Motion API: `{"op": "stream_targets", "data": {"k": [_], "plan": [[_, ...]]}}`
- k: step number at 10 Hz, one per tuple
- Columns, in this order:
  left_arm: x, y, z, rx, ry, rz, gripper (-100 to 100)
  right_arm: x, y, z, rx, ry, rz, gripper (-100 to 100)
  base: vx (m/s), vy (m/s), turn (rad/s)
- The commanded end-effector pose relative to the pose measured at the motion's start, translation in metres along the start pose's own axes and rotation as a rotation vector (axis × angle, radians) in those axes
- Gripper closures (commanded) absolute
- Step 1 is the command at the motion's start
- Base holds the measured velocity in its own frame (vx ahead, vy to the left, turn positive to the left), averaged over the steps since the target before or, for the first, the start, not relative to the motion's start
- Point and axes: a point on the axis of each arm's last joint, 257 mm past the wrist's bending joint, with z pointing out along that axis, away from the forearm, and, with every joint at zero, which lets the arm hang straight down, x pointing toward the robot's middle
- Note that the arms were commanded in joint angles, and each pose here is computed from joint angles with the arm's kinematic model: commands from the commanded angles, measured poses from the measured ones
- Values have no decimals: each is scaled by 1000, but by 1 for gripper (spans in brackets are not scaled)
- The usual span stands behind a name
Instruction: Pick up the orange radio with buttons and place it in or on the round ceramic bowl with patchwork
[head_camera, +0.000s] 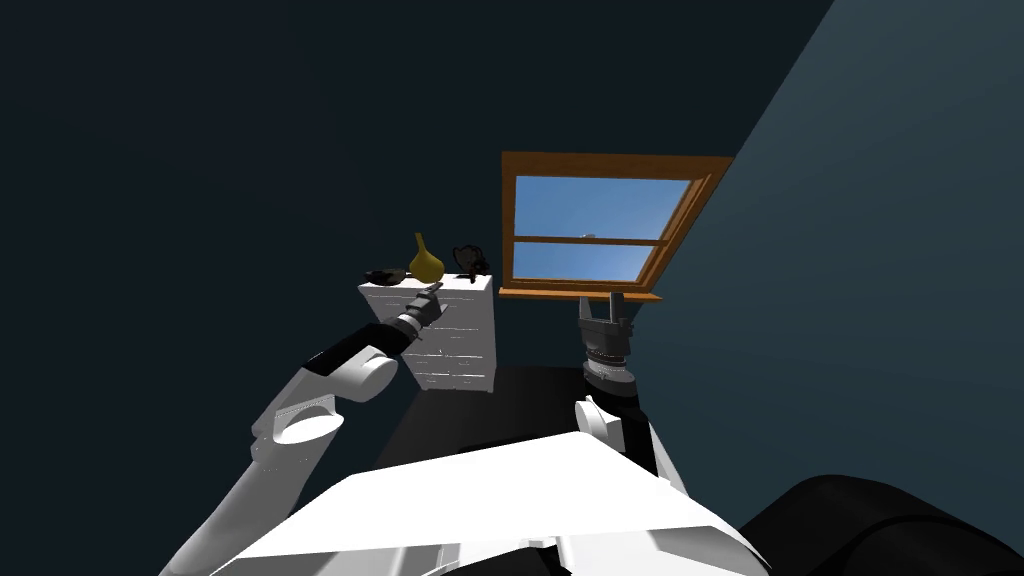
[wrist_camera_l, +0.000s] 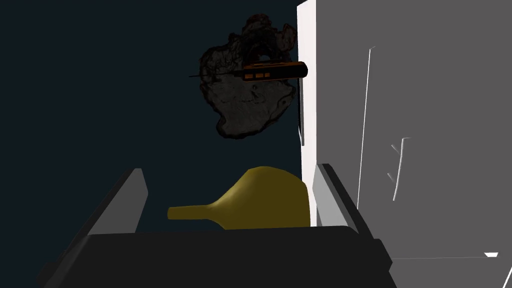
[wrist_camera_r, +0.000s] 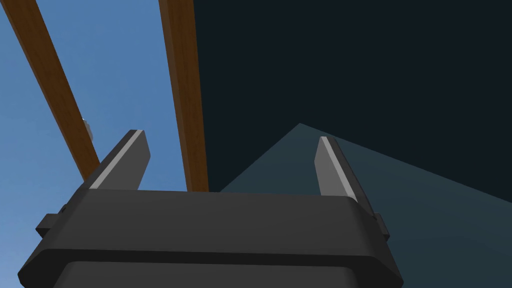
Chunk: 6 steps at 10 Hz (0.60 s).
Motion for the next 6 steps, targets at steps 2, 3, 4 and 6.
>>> {"op": "stream_targets", "data": {"k": [2, 3, 4, 6], "plan": [[2, 0, 7, -45, 21, 35, -100, 0, 0, 0, 0, 0, 0, 0, -3, 2, -62], [1, 7, 6, -73, 20, 36, -100, 0, 0, 0, 0, 0, 0, 0, -3, 7, -128], [0, 14, 6, -102, 18, 36, -100, 0, 0, 0, 0, 0, 0, 0, 0, 5, 1], [0, 10, 11, -128, 35, 72, -100, 0, 0, 0, 0, 0, 0, 0, 1, 8, -141]]}}
